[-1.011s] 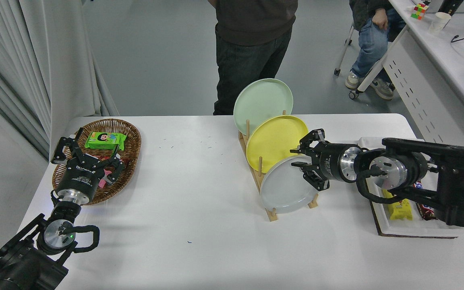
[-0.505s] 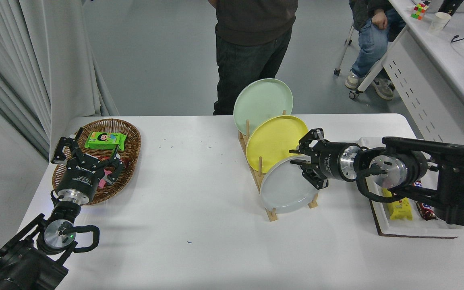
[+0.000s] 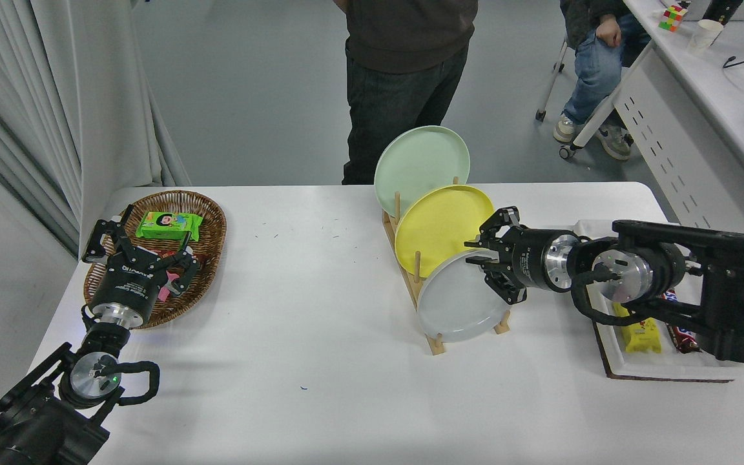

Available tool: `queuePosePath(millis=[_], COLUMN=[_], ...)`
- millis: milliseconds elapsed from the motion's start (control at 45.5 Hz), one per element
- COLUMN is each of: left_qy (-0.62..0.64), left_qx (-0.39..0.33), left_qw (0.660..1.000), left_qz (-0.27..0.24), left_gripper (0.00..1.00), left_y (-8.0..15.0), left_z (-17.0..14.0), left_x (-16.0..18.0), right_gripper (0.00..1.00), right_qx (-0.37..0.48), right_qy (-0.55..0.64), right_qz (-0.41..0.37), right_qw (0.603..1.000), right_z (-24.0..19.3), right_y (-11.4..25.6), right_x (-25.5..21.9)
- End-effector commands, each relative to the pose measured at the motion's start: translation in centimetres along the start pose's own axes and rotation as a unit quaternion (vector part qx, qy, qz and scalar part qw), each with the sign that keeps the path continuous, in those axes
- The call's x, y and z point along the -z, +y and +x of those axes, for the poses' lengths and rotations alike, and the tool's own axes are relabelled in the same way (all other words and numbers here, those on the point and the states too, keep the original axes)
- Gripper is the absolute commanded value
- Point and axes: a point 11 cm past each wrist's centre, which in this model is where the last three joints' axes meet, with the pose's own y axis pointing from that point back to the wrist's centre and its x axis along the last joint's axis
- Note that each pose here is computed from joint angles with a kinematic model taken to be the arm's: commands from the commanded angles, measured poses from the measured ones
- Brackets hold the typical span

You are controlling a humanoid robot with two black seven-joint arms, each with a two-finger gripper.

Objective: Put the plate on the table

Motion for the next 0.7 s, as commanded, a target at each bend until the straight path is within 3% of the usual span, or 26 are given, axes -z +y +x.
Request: queuePosePath(millis=[0,681], left_qy=[0.0,0.0], left_qx=[0.0,0.0], left_qw=[1.0,1.0], left_qz=[0.0,0.0], left_gripper=[0.98,0.98], left_y=[0.0,0.0], left_z=[0.0,0.0], left_x=[0.0,0.0], right_gripper=[0.2,0.17], right_qx=[-0.001,-0.001], right_qy=[-0.001,-0.019], right_qz=[0.0,-0.011], right_qw=[1.0,1.0], right_z=[0.05,0.12], right_y=[-0.01,0.13], right_x=[-0.03,-0.07])
